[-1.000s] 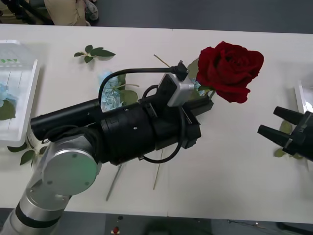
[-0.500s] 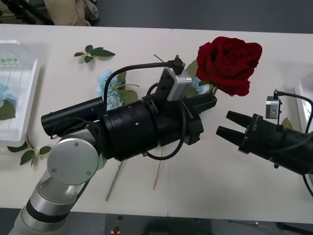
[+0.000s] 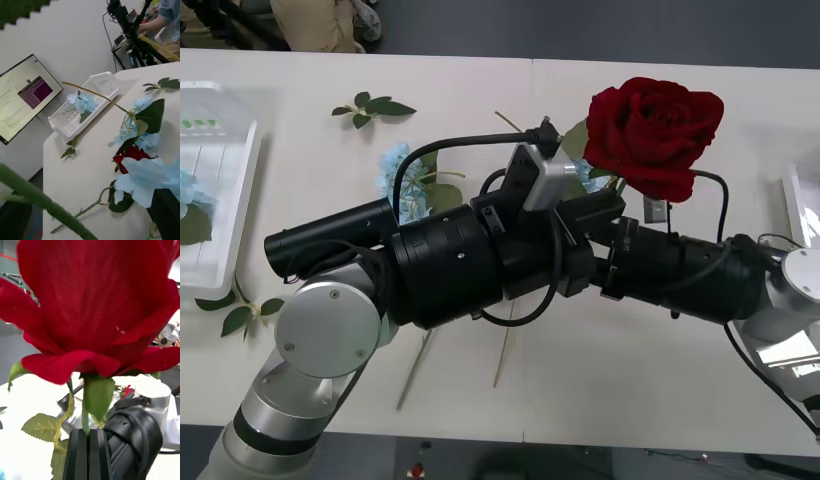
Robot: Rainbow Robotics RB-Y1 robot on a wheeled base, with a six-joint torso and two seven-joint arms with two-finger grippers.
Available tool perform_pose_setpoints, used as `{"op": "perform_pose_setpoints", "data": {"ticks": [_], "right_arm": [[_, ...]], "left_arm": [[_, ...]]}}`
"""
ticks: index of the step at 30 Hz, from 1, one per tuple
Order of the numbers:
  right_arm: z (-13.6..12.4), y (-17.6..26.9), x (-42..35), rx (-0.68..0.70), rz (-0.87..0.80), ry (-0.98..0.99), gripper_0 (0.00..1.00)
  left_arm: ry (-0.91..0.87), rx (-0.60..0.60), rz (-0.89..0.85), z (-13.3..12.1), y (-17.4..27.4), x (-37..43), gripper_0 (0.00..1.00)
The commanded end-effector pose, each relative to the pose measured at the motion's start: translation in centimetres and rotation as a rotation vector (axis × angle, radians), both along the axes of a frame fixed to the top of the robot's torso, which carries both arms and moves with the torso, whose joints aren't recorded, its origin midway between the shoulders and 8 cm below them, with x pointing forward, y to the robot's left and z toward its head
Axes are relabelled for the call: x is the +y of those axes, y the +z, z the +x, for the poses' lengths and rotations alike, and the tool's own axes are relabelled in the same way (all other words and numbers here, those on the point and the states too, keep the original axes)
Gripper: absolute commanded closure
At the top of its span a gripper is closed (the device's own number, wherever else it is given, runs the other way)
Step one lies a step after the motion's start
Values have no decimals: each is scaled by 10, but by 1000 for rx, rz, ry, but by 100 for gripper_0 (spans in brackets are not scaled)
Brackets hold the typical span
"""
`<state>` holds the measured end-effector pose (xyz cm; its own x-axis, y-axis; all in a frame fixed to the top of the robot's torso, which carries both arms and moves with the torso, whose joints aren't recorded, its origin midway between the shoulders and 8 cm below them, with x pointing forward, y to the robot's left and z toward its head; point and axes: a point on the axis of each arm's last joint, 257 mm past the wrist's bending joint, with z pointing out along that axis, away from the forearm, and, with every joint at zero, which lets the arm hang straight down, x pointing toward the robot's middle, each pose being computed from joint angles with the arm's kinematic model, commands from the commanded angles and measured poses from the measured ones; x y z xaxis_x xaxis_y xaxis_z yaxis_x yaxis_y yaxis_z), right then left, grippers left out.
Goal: Put the red flowers into the right box and the blue flowers into the left box
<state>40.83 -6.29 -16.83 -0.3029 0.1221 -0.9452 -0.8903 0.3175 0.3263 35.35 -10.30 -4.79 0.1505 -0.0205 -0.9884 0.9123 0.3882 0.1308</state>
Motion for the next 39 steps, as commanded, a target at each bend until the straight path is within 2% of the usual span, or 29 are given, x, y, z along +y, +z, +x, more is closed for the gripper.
{"op": "perform_pose_setpoints", "data": {"ticks": [1, 2, 3, 4, 5, 6, 8, 24, 25, 26, 27, 39], "right_arm": [[-7, 16, 25, -23, 10, 67, 14], [-6, 17, 29, -24, 11, 66, 30], [-5, 17, 31, -24, 12, 67, 40], [-6, 17, 34, -22, 14, 67, 56], [-5, 16, 37, -14, 23, 62, 82], [-5, 16, 38, -13, 27, 60, 91], [-6, 17, 42, -11, 34, 64, 98], [4, 8, 50, -2, 19, 15, 100], [5, 9, 49, -5, 21, 12, 100], [6, 10, 48, -6, 20, 9, 100], [7, 10, 47, -7, 20, 7, 100], [22, 13, 12, -24, -13, -47, 100]], "left_arm": [[7, -62, -14, -1, 17, 1, 100], [3, -61, -13, -2, 16, 0, 100], [7, -62, -14, -1, 17, 1, 100], [6, -61, -17, -1, 17, 1, 100], [7, -62, -16, -1, 17, 1, 100], [8, -63, -19, -1, 19, 1, 100], [5, -62, -18, -2, 18, 0, 100], [-2, -58, -26, -3, 19, 0, 99], [-3, -58, -24, -4, 18, 0, 59], [0, -58, -24, -3, 19, 1, 10], [0, -60, -24, -3, 19, 2, 0], [-28, -40, -52, -9, 20, 6, 0]]}}
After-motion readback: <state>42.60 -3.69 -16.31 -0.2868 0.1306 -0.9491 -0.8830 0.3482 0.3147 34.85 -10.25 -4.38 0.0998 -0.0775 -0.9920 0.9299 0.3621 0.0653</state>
